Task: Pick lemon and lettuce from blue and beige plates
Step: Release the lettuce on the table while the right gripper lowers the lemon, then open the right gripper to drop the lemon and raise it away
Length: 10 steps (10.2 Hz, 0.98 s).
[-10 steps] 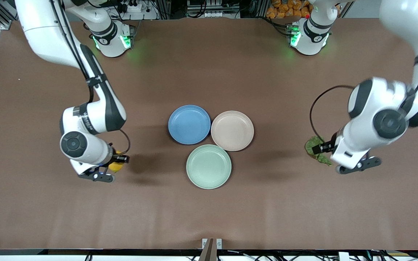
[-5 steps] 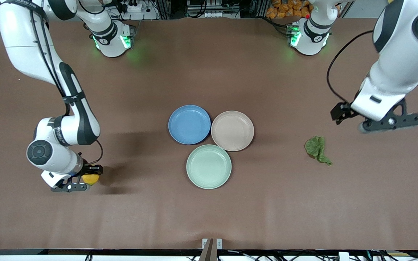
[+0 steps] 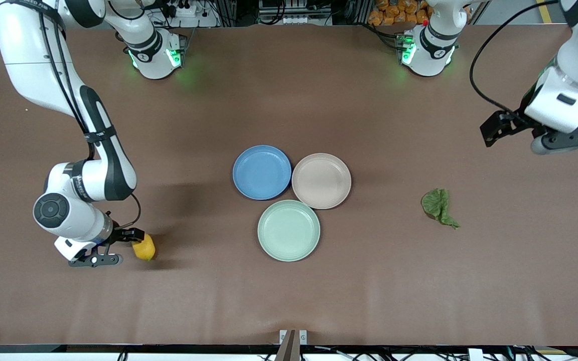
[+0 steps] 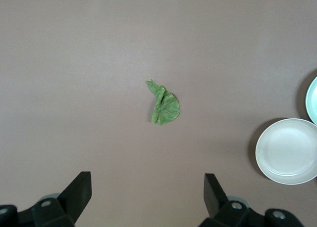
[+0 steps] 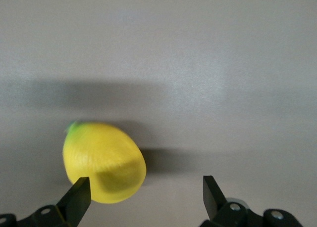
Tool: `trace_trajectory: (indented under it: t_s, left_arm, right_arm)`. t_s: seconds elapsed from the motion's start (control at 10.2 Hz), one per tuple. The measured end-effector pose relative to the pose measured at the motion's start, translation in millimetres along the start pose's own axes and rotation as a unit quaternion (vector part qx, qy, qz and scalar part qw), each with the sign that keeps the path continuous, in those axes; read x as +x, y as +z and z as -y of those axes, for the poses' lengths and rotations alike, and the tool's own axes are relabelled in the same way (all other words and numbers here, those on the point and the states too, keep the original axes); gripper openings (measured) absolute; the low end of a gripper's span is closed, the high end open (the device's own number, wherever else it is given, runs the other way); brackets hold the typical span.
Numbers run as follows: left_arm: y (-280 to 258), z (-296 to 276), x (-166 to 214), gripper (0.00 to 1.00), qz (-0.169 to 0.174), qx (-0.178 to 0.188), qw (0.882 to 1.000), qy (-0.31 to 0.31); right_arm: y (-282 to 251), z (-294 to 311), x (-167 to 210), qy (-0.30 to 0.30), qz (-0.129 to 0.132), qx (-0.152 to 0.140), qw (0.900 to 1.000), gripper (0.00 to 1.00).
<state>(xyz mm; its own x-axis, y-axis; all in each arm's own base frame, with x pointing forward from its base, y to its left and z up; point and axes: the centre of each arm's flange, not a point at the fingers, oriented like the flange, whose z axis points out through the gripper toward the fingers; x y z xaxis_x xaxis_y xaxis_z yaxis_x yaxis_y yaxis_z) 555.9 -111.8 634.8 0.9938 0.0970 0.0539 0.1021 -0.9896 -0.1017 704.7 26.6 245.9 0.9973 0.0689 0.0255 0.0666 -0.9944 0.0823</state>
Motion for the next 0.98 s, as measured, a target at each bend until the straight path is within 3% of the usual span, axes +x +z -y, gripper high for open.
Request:
trace_trajectory:
  t_s: [0.29,0.78,0.98]
  left_arm:
    - [-15.2,37.7,-1.3,1.00,-0.003,-0.033,0.999,0.012]
    - [-21.0,64.6,-1.7,1.00,-0.005,-0.042,0.999,-0.001]
    - [-20.4,65.9,-1.3,1.00,-0.004,-0.042,0.999,-0.003]
  right_arm:
    - [-23.2,-17.4,-14.0,-0.040,0.014,0.000,0.999,1.00]
    - [-115.8,-4.9,-98.7,-0.055,0.037,0.007,0.998,1.00]
    - [-160.2,-0.5,-107.6,-0.050,0.020,0.006,0.999,1.00]
